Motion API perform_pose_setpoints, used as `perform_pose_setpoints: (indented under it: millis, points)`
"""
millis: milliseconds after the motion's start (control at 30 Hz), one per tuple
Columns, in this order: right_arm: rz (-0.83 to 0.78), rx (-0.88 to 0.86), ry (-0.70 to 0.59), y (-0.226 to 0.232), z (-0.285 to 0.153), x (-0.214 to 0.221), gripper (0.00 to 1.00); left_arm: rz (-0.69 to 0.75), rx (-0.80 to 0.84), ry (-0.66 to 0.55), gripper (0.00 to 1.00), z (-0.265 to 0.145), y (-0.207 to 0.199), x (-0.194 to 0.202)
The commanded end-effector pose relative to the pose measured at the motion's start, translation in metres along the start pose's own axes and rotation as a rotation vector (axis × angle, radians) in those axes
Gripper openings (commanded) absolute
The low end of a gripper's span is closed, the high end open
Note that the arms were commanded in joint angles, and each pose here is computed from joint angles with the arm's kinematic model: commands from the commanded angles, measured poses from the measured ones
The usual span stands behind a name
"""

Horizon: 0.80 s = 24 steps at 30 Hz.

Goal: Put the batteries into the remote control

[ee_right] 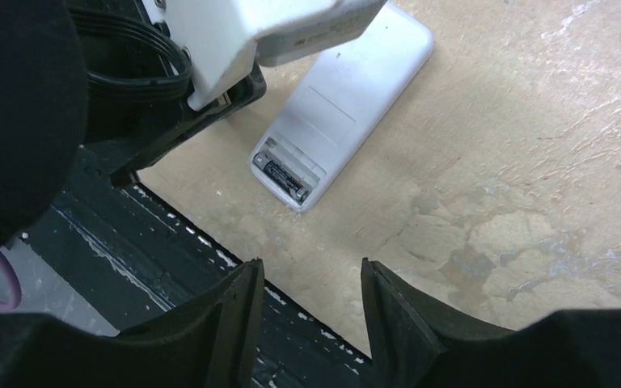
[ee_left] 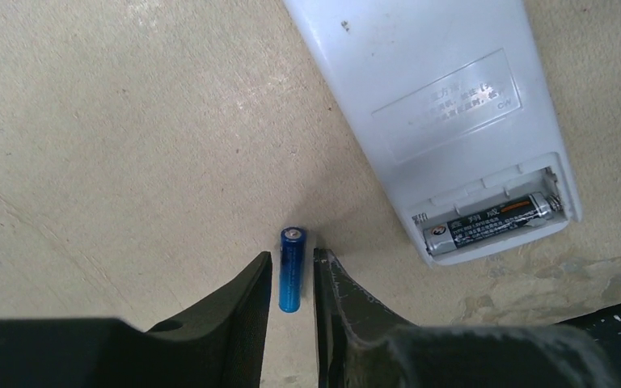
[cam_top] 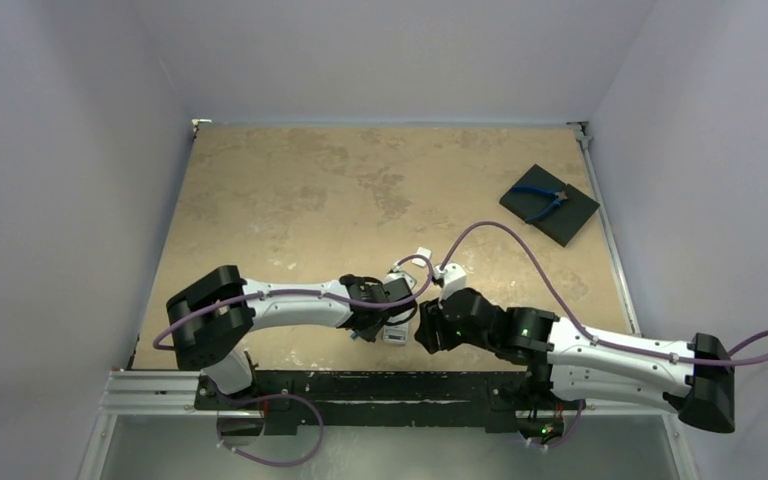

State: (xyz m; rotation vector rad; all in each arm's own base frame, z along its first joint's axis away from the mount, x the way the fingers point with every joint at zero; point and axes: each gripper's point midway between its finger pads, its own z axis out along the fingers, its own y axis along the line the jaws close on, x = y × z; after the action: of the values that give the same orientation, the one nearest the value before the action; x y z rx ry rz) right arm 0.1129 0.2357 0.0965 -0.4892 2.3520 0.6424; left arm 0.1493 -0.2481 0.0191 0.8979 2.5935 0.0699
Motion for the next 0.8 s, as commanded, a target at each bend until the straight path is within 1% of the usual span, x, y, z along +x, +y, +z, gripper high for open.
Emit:
perform_pose_setpoints:
  millis: [0, 133, 267, 433, 567, 700, 767]
  points:
    - [-0.013, -0.041, -0.077, 0.011, -0.015, -0.025, 0.56, 0.023, 0.001, -0.044, 0.26, -0.010, -0.005, -0.012]
    - [-0.025, -0.091, -0.122, 0.017, -0.028, -0.035, 0.57, 0.010, 0.028, -0.085, 0.29, -0.021, -0.009, -0.019]
    - [-0.027, -0.158, -0.181, 0.027, -0.040, -0.048, 0.57, -0.025, 0.069, -0.147, 0.33, -0.040, -0.010, -0.029]
    - [-0.093, -0.218, -0.238, 0.036, -0.050, -0.059, 0.56, -0.095, 0.113, -0.235, 0.39, -0.065, -0.006, -0.040]
    - [-0.141, -0.223, -0.283, 0.039, -0.056, -0.073, 0.57, -0.162, 0.078, -0.280, 0.40, -0.079, 0.009, -0.041]
    - [-0.208, -0.230, -0.299, 0.046, -0.057, -0.082, 0.64, -0.224, 0.026, -0.311, 0.40, -0.090, 0.027, -0.038]
    - [-0.273, -0.242, -0.287, 0.052, -0.055, -0.085, 0.65, -0.246, 0.014, -0.332, 0.40, -0.095, 0.033, -0.038]
